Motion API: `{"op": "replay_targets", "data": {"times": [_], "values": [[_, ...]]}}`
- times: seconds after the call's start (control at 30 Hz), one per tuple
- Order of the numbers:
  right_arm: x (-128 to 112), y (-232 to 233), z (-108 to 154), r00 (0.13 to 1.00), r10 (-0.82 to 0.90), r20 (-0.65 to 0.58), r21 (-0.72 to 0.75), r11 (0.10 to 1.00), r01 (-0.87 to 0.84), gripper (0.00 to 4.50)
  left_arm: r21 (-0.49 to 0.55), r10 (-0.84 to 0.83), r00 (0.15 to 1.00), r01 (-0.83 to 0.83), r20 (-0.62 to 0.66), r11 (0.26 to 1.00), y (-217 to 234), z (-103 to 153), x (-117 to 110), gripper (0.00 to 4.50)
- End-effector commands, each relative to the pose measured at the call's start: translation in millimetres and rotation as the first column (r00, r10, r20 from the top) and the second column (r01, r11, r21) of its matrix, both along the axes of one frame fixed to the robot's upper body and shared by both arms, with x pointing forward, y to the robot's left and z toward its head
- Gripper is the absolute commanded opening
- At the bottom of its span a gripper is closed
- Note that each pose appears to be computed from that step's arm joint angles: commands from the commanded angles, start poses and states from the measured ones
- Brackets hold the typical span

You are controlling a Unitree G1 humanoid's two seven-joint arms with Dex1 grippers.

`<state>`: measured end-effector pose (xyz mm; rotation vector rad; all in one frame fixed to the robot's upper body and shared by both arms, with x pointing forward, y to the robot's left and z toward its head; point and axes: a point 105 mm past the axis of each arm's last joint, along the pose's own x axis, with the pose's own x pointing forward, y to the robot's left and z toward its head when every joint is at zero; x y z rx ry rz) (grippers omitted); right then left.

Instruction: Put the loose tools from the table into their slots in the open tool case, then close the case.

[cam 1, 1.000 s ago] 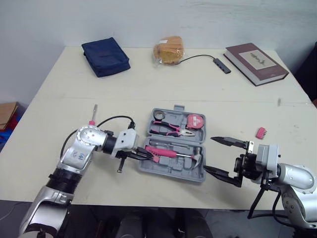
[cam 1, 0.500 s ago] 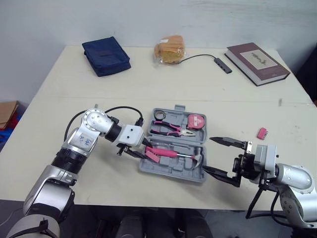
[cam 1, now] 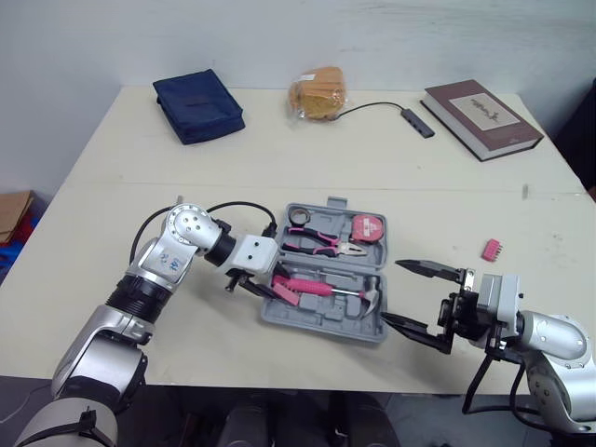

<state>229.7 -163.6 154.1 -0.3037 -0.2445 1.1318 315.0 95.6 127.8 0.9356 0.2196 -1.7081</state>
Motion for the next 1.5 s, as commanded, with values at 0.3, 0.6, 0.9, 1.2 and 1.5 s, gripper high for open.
{"op": "replay_targets", "data": {"times": [0.3, 0.6, 0.9, 1.2, 1.5], "values": [[-1.9, -0.4, 11.6, 0.998, 0.006, 0.055, 0.0, 1.0, -0.006, 4.5, 0.05, 0.009, 1.0, -0.009, 0.002, 0.999, 5.8, -8.0, -6.5, 0.64], [-2.6, -0.8, 11.3, 0.999, 0.007, 0.054, -0.004, 1.0, -0.007, 4.5, -0.017, 0.098, 0.994, -0.098, -0.042, 0.995, 3.4, 17.5, -16.5, 0.64], [-1.3, 1.4, 10.7, 0.999, 0.016, 0.052, 0.0, 1.0, -0.016, 4.5, 0.015, 0.241, 0.97, -0.24, -0.022, 0.971, -2.4, 0.4, -20.1, 0.64], [-1.9, 1.6, 10.3, 0.999, 0.018, 0.051, -0.002, 1.0, -0.018, 4.5, 0.029, 0.281, 0.959, -0.281, -0.029, 0.959, -4.6, -2.0, -14.2, 0.64], [-3.3, 2.4, 9.2, 0.999, 0.017, 0.048, 0.002, 1.0, -0.017, 4.5, 0.03, 0.282, 0.959, -0.281, -0.032, 0.959, -8.5, -4.1, -17.8, 1.95]]}}
